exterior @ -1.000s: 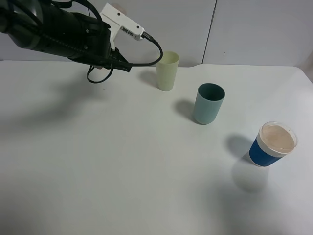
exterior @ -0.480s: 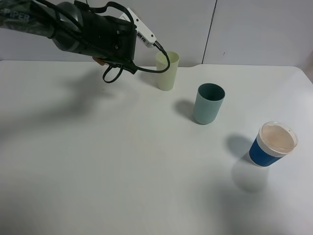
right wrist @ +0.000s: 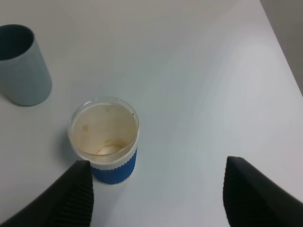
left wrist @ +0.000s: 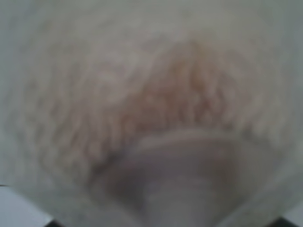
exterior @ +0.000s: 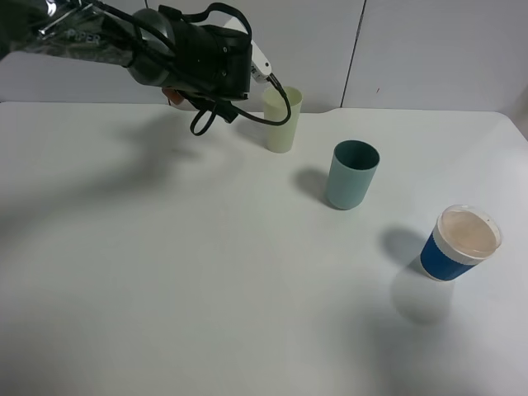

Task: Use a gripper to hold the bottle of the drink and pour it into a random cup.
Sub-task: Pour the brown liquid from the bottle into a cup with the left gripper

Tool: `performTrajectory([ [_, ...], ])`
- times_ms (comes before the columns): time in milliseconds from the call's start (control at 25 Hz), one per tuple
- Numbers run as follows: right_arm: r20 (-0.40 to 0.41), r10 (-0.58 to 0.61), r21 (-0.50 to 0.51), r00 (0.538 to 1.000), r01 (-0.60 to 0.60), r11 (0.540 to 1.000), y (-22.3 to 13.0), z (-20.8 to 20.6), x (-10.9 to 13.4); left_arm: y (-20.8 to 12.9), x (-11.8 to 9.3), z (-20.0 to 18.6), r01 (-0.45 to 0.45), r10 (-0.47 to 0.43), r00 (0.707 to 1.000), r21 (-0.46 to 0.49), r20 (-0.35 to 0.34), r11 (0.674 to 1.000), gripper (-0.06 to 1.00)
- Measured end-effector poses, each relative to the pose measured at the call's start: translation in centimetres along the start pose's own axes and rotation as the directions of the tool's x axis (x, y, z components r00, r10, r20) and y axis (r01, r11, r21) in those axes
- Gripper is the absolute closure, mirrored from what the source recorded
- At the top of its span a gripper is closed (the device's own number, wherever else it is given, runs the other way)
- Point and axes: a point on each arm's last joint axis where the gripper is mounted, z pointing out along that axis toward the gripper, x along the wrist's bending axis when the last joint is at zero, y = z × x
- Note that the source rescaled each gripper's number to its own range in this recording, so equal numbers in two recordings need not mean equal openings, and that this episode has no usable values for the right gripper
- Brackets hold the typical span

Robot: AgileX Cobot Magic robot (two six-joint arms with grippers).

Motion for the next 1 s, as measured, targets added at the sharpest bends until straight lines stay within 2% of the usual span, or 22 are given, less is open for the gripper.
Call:
performTrajectory([
  [600, 0.000, 0.000, 0.000, 1.000, 0.000, 1.000, 0.0, 0.0, 0.0, 2.6, -2.3, 1.1, -0.156, 0.158, 0.986, 0.031, -0.049, 0.987, 0.94],
  [840, 0.000, 0.000, 0.000, 1.000, 0.000, 1.000, 0.0, 0.0, 0.0, 2.7, -2.9, 0.9, -0.223, 0.224, 0.973, 0.025, -0.052, 0.974, 0.94],
  [1000, 0.000, 0.000, 0.000, 1.000, 0.000, 1.000, 0.0, 0.0, 0.0, 2.8, -3.3, 0.8, -0.288, 0.289, 0.955, 0.022, -0.071, 0.957, 0.94],
])
